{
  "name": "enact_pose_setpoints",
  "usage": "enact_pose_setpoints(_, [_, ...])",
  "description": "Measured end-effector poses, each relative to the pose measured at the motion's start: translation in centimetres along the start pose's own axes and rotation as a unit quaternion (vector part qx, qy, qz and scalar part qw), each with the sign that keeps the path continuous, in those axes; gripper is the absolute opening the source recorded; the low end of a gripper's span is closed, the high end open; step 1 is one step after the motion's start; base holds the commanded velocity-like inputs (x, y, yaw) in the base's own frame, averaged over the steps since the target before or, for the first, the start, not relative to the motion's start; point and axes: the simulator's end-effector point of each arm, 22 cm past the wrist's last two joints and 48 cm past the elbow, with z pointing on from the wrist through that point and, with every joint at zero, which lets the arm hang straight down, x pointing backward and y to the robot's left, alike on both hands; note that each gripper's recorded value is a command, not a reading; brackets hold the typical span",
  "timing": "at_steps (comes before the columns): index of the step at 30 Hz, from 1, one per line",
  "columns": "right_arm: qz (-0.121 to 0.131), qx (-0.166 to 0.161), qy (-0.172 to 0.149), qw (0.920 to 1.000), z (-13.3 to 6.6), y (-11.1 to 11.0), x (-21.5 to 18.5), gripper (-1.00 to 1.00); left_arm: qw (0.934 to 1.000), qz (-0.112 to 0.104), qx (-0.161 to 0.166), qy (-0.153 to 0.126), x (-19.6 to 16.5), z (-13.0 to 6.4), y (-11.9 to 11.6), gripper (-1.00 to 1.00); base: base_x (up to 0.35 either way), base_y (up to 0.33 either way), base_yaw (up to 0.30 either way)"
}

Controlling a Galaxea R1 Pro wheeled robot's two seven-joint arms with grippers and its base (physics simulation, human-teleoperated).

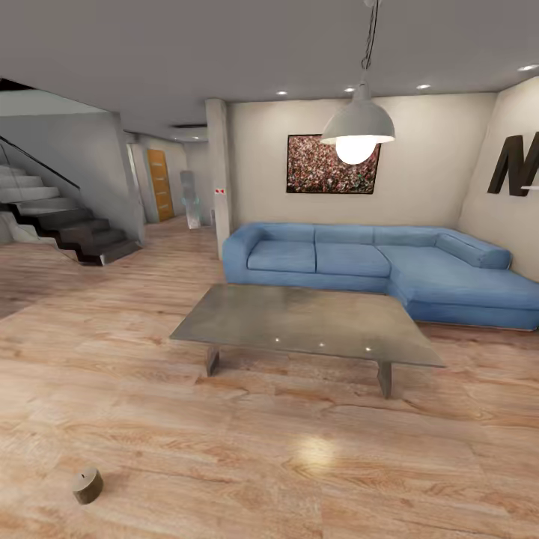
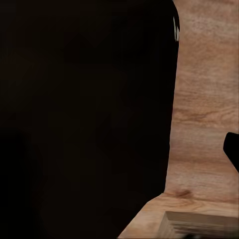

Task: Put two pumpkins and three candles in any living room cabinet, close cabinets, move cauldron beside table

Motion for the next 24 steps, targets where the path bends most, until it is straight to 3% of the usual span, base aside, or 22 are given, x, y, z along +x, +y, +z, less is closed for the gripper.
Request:
enact_pose_setpoints(4, [0.0,-0.012,-0.017,0.9998,0.0,1.8,-1.6,1.0,0.9998,-0.004,-0.001,-0.021,-1.5,0.0,0.2,1.0,0.0,0.0,0.0])
enact_pose_setpoints(8, [0.002,-0.002,-0.027,0.9996,0.0,0.3,-2.2,1.0,0.9996,-0.003,0.001,-0.03,-2.3,-0.1,0.1,1.0,0.0,0.0,0.0])
enact_pose_setpoints(17, [0.002,0.002,-0.043,0.9991,-0.1,0.0,-2.9,1.0,0.9996,-0.004,0.002,-0.029,-2.7,-0.1,0.0,1.0,0.146,0.056,0.009])
enact_pose_setpoints(24, [0.002,0.003,-0.046,0.9989,-0.1,0.2,-3.1,1.0,0.9993,-0.004,0.004,-0.037,-3.1,-0.1,-0.2,1.0,0.033,0.016,0.228])
